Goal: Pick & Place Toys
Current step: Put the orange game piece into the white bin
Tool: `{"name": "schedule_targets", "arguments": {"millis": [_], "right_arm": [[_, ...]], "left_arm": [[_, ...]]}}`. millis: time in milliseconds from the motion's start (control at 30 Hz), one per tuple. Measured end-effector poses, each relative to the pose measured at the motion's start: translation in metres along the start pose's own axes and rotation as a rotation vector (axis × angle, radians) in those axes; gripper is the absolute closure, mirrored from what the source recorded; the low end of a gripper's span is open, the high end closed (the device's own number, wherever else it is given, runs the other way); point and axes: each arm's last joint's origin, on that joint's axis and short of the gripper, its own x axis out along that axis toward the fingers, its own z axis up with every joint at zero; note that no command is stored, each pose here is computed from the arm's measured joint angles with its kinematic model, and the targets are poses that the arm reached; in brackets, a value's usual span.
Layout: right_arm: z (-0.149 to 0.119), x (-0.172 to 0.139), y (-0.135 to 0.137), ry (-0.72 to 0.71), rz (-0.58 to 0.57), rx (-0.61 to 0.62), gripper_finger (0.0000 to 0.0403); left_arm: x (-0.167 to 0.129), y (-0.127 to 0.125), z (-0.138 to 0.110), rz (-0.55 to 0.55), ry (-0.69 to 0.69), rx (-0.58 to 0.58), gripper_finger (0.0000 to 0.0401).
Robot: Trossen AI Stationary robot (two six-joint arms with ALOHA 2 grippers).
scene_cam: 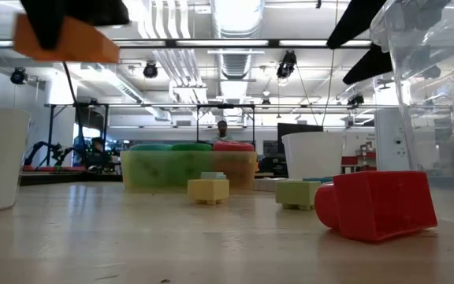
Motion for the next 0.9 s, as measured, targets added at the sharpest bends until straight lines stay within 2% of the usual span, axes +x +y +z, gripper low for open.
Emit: {"name": "schedule_targets", "arguments": {"millis": [100, 200, 333, 433, 667, 767, 900], "right_arm": [[-0.001, 0.007, 0.006, 0.007, -0.008, -0.010, 0.0039], [0.009, 0.008, 0.011, -0.008, -0.009, -0.027, 0.0039], [0.029, 0.005, 0.020, -0.048, 0.006, -0.100, 0.0039], [0.036, 0.003, 0.024, -0.086, -0.002, -0.140, 0.0039], [0.045, 0.005, 0.024, -0.109, -0.028, -0.201, 0.0039], [0.052, 0.007, 0.023, -0.119, -0.039, -0.220, 0.0039], [0.057, 0.011, 0.019, -0.121, -0.061, -0.229, 0.0039]], "left_arm": [[-0.012, -0.014, -0.014, -0.004, -0.027, -0.165, 0.0284], [-0.020, -0.028, -0.028, -0.019, -0.047, -0.327, 0.0284], [-0.021, -0.045, -0.050, -0.023, -0.038, -0.568, 0.0284], [-0.016, -0.056, -0.063, -0.003, -0.020, -0.688, 0.0284], [0.013, -0.068, -0.085, 0.055, 0.137, -0.805, 0.0284], [0.026, -0.068, -0.091, 0.079, 0.194, -0.817, 0.0284], [0.039, -0.068, -0.094, 0.056, 0.254, -0.797, 0.0284]]}}
